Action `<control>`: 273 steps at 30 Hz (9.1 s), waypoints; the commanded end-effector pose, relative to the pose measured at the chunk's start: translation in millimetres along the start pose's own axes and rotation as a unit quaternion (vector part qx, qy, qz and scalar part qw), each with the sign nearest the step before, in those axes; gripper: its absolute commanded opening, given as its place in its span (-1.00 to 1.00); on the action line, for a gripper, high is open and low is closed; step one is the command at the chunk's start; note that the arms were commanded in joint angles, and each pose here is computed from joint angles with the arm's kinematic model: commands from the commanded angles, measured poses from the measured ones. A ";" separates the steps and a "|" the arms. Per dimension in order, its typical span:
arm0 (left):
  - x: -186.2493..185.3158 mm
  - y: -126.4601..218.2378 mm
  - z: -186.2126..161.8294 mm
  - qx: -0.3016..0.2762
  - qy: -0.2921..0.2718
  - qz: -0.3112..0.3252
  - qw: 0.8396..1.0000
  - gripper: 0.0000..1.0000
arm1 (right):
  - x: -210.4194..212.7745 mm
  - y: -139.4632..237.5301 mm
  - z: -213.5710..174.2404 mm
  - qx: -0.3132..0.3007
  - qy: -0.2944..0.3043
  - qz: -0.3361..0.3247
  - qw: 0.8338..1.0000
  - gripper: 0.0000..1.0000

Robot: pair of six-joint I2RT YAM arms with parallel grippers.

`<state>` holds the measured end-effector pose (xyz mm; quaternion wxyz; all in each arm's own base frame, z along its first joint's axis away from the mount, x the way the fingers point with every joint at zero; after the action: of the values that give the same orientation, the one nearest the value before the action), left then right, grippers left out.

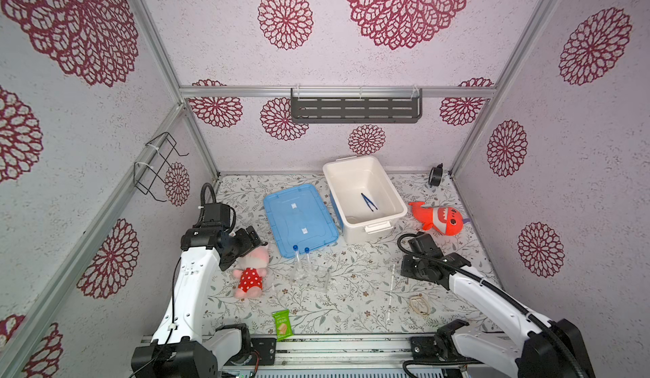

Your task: Organize the chemistry lab equipment

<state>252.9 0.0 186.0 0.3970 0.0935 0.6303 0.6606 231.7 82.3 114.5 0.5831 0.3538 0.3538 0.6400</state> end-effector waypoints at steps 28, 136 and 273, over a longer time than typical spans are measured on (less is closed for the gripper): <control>-10.4 16.8 -5.3 0.017 -0.020 -0.018 0.999 0.93 | 107.6 39.0 232.9 -0.134 0.145 0.110 0.974 -0.94; -174.6 16.0 -257.4 -0.012 -0.537 -0.119 0.835 0.88 | 58.0 -61.0 -89.8 0.240 -0.169 0.022 0.956 -0.61; -207.8 -105.6 -270.5 0.120 -0.602 -0.026 0.789 0.03 | 21.7 -6.9 -34.0 0.140 -0.424 0.096 0.890 0.04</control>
<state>249.7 -357.3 90.9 0.6832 0.5322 0.3678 0.3389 209.9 113.8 86.1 0.5326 0.7197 0.1178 0.4294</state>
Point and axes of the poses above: each gripper's point midway between its finger pads, its own y axis back along the fingers, its own x axis along the line the jaws close on, z = x × y, the point moved 2 cm from there along y, back along the fingers, and after that the axes turned 15 degrees about y, right-handed, at the moved point
